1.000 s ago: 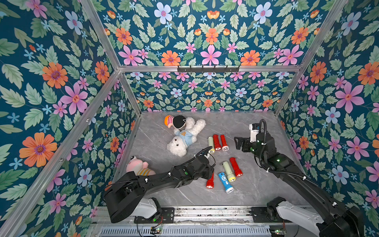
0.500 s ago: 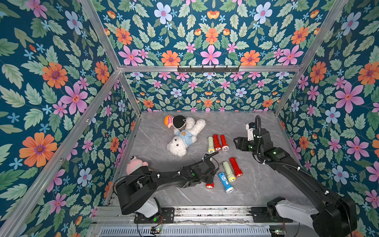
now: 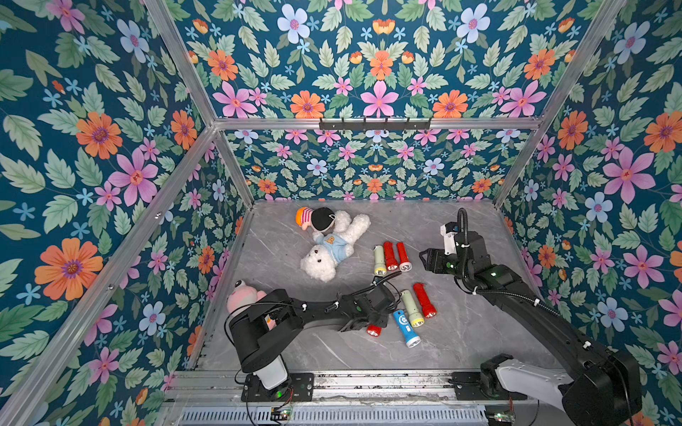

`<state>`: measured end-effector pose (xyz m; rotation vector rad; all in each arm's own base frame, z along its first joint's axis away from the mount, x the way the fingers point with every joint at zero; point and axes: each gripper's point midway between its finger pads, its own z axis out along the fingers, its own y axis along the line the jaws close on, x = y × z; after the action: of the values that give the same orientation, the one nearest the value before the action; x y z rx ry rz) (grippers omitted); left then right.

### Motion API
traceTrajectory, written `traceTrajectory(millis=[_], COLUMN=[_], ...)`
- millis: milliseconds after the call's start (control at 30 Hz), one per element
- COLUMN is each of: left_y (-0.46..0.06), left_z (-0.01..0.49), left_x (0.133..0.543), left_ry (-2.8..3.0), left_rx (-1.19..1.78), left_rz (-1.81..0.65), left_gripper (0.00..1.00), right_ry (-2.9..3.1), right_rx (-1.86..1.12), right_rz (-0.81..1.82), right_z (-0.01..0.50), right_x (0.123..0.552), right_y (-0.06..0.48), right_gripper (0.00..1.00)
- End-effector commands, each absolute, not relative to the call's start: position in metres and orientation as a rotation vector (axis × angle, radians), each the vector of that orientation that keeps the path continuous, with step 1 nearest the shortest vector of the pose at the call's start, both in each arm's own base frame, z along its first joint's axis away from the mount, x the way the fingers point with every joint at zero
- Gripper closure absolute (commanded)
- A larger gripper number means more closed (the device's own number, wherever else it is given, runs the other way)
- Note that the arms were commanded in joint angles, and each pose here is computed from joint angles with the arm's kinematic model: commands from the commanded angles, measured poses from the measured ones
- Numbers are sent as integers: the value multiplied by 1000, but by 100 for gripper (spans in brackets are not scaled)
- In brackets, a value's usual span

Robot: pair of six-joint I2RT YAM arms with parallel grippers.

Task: Close the plug at the bottom of the flashlight
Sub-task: Pick up the flashlight from the center of the board.

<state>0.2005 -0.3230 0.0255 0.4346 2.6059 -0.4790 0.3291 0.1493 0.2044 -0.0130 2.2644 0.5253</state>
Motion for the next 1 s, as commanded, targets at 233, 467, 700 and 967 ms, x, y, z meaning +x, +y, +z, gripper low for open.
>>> traceTrajectory(millis=[233, 467, 700, 967], left_y=[-304, -282, -257, -237], left_z=[80, 139, 186, 227], left_x=[225, 249, 253, 232], left_ry=[2365, 2081, 1808, 1494], left_rx=[484, 413, 344, 374], left_rz=[-428, -366, -382, -490], left_gripper=[100, 100, 100, 100], right_ry=[2288, 2304, 2310, 2276], right_rx=[-3, 18, 15, -96], right_rz=[521, 541, 581, 776], right_z=[198, 193, 191, 198], right_x=[332, 332, 332, 331], right_y=[149, 152, 157, 188], right_gripper=[25, 27, 29, 35])
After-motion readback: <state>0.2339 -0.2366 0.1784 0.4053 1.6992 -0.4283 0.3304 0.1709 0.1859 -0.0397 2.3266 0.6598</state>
